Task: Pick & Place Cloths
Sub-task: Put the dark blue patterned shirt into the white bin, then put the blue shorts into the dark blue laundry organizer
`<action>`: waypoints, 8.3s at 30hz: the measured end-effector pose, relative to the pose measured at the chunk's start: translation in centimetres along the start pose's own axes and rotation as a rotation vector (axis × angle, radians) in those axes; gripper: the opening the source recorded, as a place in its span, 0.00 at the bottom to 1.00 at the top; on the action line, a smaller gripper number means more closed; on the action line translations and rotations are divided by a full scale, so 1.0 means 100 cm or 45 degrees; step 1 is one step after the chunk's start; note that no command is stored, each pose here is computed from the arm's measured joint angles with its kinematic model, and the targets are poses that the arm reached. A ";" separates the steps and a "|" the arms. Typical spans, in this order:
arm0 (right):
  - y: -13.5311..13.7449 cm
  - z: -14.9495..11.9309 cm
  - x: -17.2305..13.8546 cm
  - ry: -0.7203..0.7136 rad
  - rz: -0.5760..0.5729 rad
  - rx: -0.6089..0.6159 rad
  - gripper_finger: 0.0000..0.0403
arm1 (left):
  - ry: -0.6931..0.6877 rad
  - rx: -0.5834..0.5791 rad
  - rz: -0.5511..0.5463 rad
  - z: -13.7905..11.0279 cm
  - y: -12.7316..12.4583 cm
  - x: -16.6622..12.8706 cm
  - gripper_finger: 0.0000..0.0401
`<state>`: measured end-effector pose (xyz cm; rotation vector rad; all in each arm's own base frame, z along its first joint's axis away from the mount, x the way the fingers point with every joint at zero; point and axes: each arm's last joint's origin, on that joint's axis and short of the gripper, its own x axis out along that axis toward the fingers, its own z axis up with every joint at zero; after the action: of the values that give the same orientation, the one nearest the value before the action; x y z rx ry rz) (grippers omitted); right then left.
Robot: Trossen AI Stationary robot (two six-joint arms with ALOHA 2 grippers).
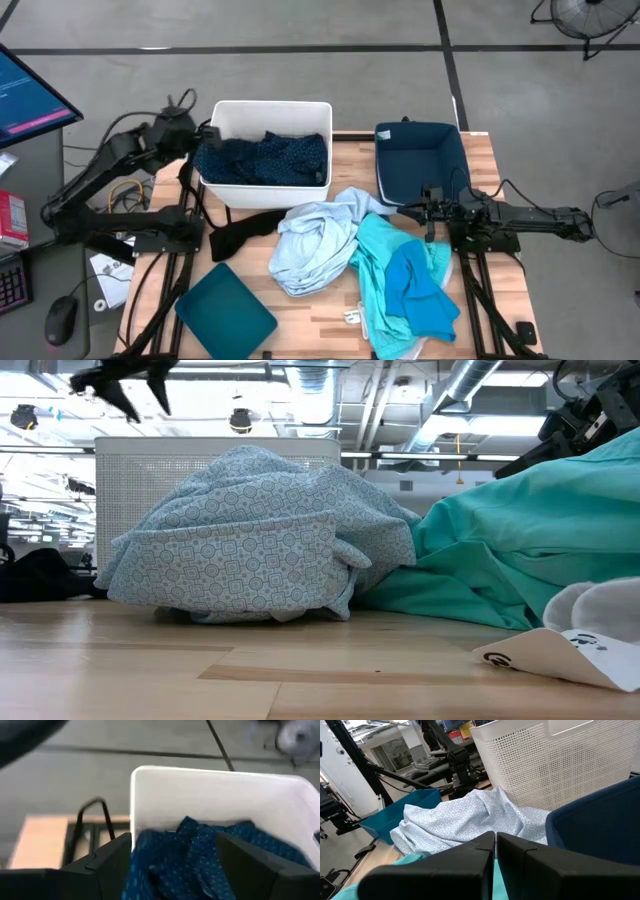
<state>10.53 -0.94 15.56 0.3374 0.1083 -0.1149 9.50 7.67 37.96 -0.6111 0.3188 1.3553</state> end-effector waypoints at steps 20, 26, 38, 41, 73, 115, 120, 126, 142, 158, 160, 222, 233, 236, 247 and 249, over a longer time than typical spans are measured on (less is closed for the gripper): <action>0.000 0.000 0.000 0.005 -0.001 -0.032 0.04 | 0.129 -0.738 -0.063 -0.050 0.048 -0.004 0.68; 0.000 0.000 0.000 0.006 -0.002 -0.037 0.04 | 0.222 -0.809 -0.068 -0.062 0.051 0.001 0.68; 0.000 0.000 0.000 0.006 -0.002 -0.070 0.04 | 0.251 -0.830 0.050 -0.086 0.050 0.027 0.68; 0.000 0.000 0.000 0.006 -0.002 -0.070 0.04 | 0.192 -0.870 0.004 -0.085 0.046 0.031 0.68; 0.000 0.000 0.000 -0.002 0.000 -0.065 0.04 | -0.274 -0.583 -1.133 -0.017 -0.027 0.016 0.01; 0.061 0.171 -0.049 -0.913 0.597 0.324 0.69 | -0.179 -0.046 -1.977 -0.033 -0.039 -0.040 0.58; 0.071 0.193 -0.034 -0.716 0.579 0.288 0.69 | -0.068 0.009 -1.900 -0.041 -0.022 -0.041 0.42; 0.080 0.210 -0.009 -0.419 0.521 0.219 0.69 | 0.080 0.048 -1.805 -0.051 0.002 -0.042 0.17; 0.107 0.209 0.044 0.265 0.482 0.124 0.69 | 0.424 0.227 -1.470 -0.085 0.050 -0.033 0.00; 0.153 0.136 0.070 1.025 0.441 0.302 0.69 | 0.210 0.617 -1.354 -0.098 0.050 -0.019 0.00; 0.156 0.126 0.071 1.111 0.402 0.321 0.69 | 0.232 0.633 -1.336 -0.106 0.050 -0.012 0.00; 0.154 0.001 0.099 1.729 -0.713 0.163 0.23 | -0.074 0.232 -1.536 -0.151 0.048 0.026 0.00; 0.164 0.046 0.088 1.523 -0.614 0.290 0.02 | -0.152 0.163 -1.606 -0.131 0.051 0.009 0.00; 0.168 0.069 0.085 1.424 -0.549 0.335 0.01 | -0.146 0.165 -1.616 -0.131 0.051 0.008 0.00; 0.166 0.145 0.057 1.112 -0.340 0.490 0.01 | -0.138 0.153 -1.628 -0.131 0.051 0.008 0.00; 0.163 0.154 0.051 1.066 -0.326 0.512 0.02 | -0.137 0.153 -1.627 -0.131 0.051 0.008 0.00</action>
<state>19.04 8.66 34.59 0.7589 0.9681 -0.2443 6.41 1.20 25.83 -0.4775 -0.1043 0.1319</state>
